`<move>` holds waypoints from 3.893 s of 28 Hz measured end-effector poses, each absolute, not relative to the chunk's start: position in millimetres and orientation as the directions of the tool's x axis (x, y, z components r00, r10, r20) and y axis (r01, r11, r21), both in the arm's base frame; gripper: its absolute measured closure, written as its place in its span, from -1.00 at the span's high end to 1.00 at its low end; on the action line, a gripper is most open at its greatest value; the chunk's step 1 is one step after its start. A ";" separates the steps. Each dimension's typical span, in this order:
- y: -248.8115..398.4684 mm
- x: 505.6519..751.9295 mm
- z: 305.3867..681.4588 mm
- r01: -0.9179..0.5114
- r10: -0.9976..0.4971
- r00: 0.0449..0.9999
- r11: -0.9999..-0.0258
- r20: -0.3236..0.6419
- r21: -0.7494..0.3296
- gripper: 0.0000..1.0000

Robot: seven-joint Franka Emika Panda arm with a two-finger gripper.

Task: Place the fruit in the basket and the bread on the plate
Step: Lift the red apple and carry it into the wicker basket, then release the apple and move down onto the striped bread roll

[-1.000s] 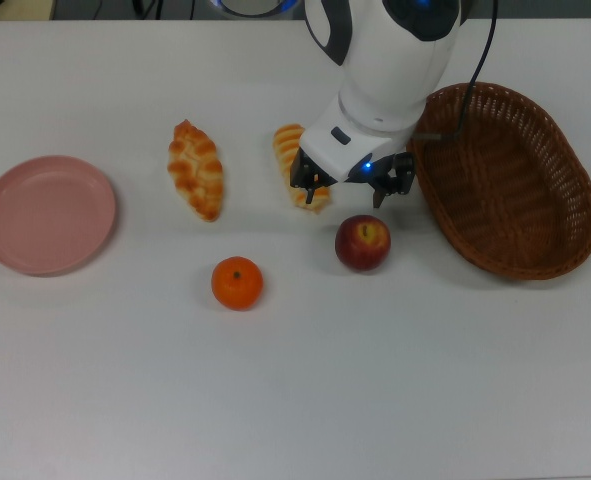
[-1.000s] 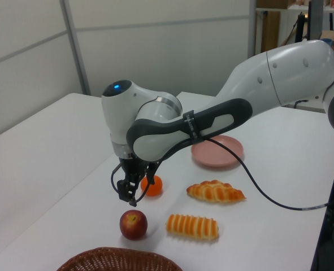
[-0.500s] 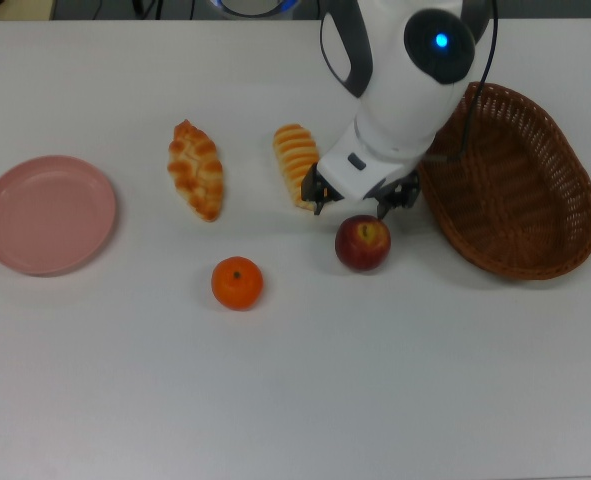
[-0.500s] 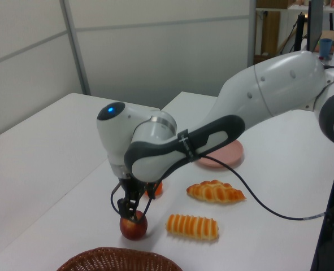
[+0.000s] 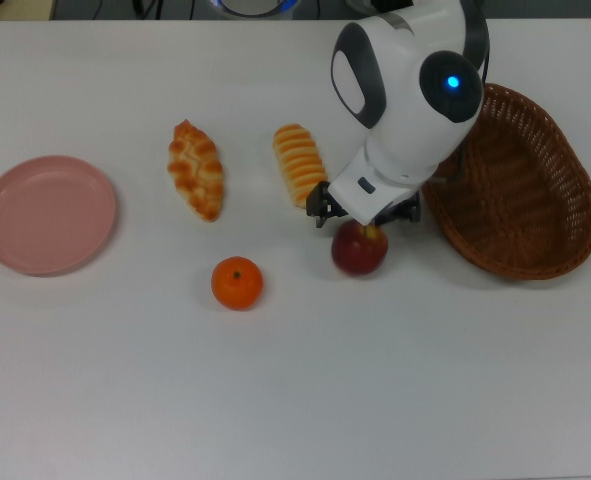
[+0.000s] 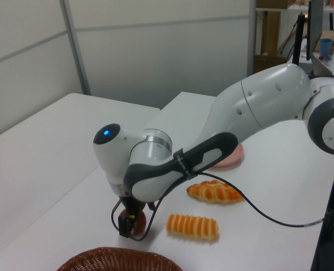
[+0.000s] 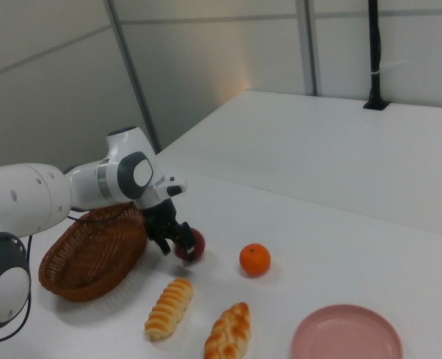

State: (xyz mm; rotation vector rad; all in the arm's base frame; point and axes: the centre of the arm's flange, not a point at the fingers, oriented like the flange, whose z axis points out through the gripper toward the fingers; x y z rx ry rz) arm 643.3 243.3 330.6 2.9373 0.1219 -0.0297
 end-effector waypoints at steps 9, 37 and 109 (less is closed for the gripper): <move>263.0 641.3 307.9 0.080 0.080 0.997 -0.977 -0.007 0.198 1.00; 257.0 679.9 336.9 0.010 0.032 0.985 -0.992 0.172 0.125 1.00; 191.7 544.2 395.1 0.231 0.217 0.972 -0.946 -0.086 0.226 1.00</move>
